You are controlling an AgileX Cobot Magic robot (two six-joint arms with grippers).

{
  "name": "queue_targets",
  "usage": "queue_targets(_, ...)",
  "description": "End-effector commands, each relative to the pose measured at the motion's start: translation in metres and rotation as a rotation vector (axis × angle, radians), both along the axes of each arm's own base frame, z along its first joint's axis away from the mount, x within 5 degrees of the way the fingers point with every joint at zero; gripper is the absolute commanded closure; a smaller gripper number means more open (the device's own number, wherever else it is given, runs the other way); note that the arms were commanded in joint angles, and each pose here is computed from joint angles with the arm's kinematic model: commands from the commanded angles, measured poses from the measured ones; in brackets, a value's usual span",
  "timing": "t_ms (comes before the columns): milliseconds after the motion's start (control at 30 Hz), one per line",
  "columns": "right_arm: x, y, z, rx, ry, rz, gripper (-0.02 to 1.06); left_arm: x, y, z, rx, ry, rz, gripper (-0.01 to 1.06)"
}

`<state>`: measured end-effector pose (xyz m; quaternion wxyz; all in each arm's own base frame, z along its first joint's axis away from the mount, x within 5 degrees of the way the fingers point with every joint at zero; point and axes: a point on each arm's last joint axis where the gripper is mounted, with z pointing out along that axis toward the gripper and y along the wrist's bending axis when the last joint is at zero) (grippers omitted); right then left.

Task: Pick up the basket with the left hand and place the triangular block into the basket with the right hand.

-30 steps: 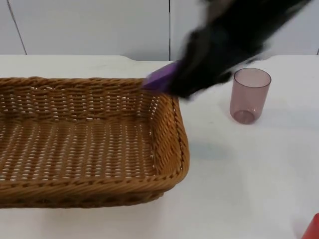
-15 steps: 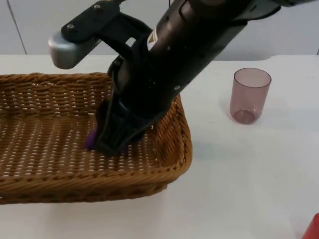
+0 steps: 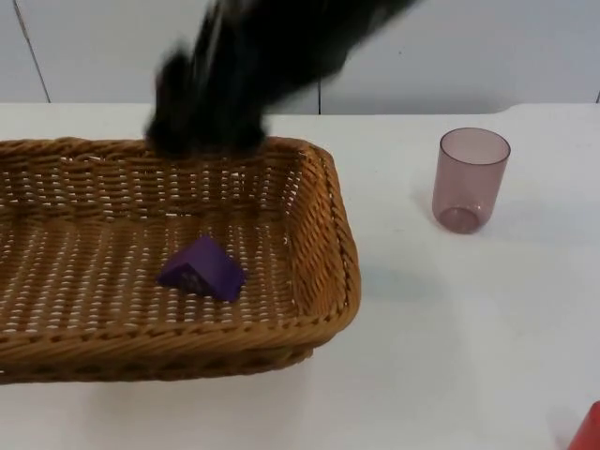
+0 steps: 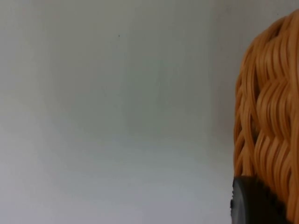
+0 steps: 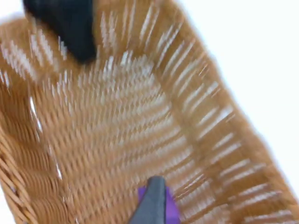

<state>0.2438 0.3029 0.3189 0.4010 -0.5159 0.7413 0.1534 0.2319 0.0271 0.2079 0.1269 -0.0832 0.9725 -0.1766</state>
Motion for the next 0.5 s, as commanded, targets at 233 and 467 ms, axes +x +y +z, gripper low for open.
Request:
queue_targets(233, -0.055, -0.072, 0.087, 0.184, -0.048, -0.080, 0.28, 0.030, 0.007, -0.011, -0.034, -0.054, 0.117, 1.05)
queue_targets(467, -0.092, -0.116, 0.083, 0.238, -0.039, -0.109, 0.28, 0.094, 0.023, -0.015, -0.060, -0.091, 0.139, 1.05)
